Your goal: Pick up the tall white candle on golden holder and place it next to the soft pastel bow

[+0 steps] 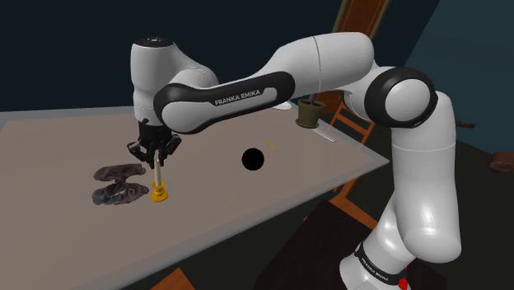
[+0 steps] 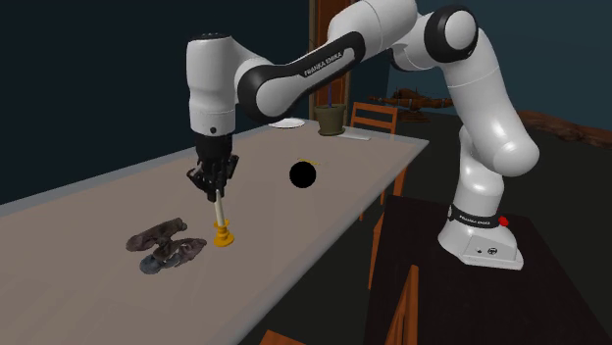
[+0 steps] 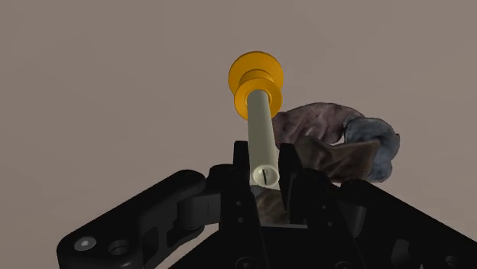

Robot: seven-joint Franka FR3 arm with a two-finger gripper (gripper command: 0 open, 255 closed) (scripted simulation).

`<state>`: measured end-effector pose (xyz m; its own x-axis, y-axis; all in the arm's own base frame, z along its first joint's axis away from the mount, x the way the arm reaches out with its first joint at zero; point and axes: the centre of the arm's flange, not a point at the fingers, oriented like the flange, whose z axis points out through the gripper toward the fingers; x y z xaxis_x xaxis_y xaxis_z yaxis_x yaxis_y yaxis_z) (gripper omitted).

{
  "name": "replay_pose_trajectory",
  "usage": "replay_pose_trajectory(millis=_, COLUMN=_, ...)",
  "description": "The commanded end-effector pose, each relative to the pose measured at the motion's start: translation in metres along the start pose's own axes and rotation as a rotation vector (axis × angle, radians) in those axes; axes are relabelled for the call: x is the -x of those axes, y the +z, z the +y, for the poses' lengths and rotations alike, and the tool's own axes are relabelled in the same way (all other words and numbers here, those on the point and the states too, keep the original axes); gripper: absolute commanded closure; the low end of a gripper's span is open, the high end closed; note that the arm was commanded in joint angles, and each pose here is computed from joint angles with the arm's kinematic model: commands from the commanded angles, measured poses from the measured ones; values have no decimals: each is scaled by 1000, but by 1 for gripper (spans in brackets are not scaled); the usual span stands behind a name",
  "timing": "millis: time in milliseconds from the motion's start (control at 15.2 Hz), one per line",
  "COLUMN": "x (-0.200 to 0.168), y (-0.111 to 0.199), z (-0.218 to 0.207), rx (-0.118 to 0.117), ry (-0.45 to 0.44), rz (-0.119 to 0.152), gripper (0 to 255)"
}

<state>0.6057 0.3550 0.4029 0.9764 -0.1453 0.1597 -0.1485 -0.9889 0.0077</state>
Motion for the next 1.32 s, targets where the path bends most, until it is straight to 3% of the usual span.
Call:
replay_pose_trajectory(millis=0, x=0, y=1, z=0, rx=0, ry=0, rz=0, gripper=255)
replay_pose_trajectory(millis=264, x=0, y=1, z=0, rx=0, ry=0, rz=0, gripper=255)
replay_pose_trajectory(millis=330, x=0, y=1, z=0, rx=0, ry=0, rz=0, gripper=0)
replay_pose_trajectory(millis=660, x=0, y=1, z=0, rx=0, ry=0, rz=0, gripper=0)
replay_pose_trajectory(millis=924, x=0, y=-49, z=0, rx=0, ry=0, rz=0, gripper=0)
replay_pose_trajectory(millis=1254, x=0, y=-49, z=0, rx=0, ry=0, rz=0, gripper=0)
